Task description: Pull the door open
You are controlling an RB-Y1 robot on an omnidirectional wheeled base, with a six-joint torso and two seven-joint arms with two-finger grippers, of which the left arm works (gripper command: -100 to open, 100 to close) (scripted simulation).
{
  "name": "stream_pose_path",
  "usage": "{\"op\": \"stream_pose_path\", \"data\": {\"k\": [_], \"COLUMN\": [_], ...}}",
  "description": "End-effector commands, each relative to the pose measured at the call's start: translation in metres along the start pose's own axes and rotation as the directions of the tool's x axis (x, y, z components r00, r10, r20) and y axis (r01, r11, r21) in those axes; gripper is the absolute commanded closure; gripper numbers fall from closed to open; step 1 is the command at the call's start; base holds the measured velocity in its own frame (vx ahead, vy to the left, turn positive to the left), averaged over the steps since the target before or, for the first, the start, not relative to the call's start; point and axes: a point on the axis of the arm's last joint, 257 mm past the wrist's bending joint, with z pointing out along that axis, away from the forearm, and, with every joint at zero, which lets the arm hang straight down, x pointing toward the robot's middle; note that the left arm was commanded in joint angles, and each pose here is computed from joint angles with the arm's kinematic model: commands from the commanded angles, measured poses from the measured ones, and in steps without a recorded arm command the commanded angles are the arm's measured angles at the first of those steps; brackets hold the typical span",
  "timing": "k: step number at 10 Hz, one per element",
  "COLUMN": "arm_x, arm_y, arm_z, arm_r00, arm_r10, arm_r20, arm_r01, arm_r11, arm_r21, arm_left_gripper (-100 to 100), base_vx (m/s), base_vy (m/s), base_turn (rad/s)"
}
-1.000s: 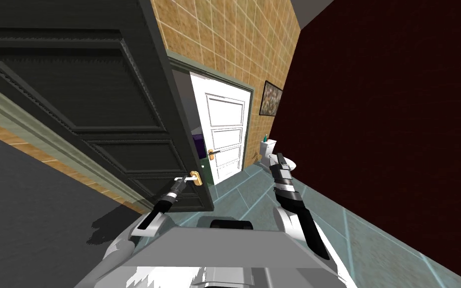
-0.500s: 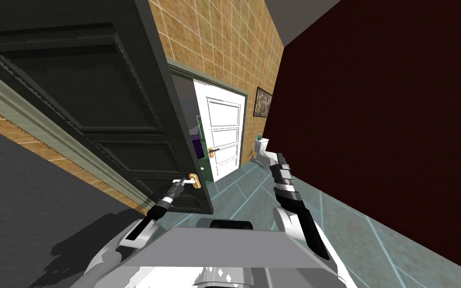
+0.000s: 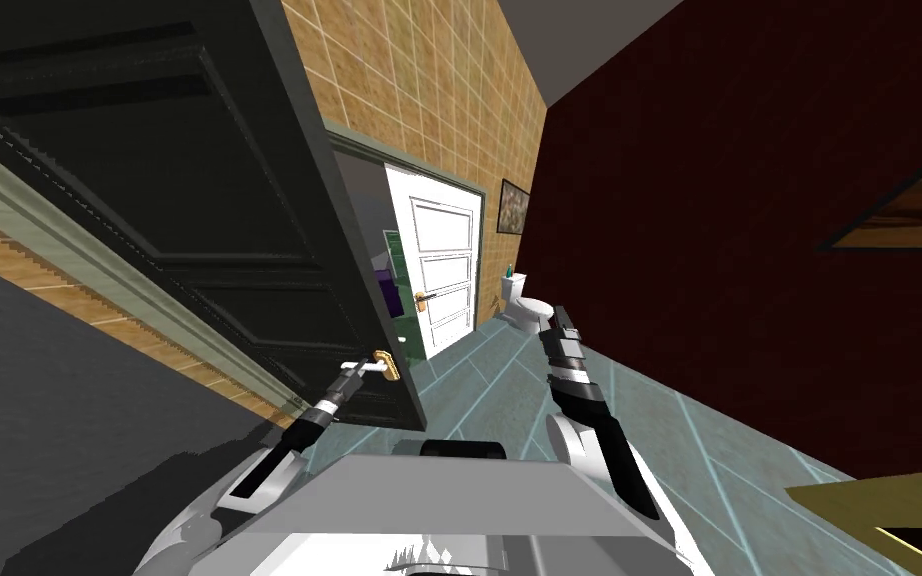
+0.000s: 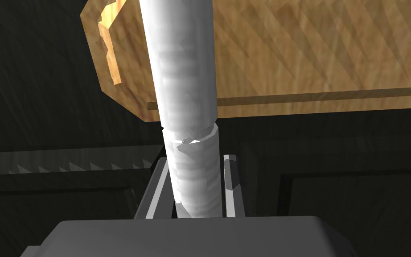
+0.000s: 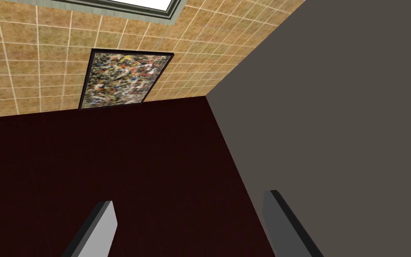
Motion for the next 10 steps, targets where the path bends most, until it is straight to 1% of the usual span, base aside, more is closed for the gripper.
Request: {"op": "stream_pose_path", "data": {"k": [1,4,5,6,7,10], "arm_x": [0.005,0.005,0.001,0.003,0.003,0.004], "arm_y": [0.001,0.0,-0.001,0.001,0.001,0.001], "arm_z": [-0.007,-0.0191,-0.0146,-0.0197,-0.0215,-0.0283], "arm_r00": [0.9998,0.9987,0.9992,0.9986,0.9983,0.9966], "arm_r10": [-0.005,-0.007,-0.003,-0.005,-0.005,-0.005], "arm_r20": [-0.021,-0.05,-0.039,-0.052,-0.059,-0.082], "arm_r01": [0.005,0.007,0.003,0.004,0.005,0.005], "arm_r11": [1.0,1.0,1.0,1.0,1.0,1.0], "arm_r21": [0.0,0.001,0.002,-0.002,-0.001,0.0], "arm_left_gripper": [100,100,100,100,100,100], "base_vx": [-0.21,-0.226,-0.102,-0.159,-0.252,-0.203], "base_vy": [0.08,0.082,0.039,0.038,0.064,0.089], "base_turn": [-0.161,-0.135,-0.031,-0.131,-0.211,-0.138]}}
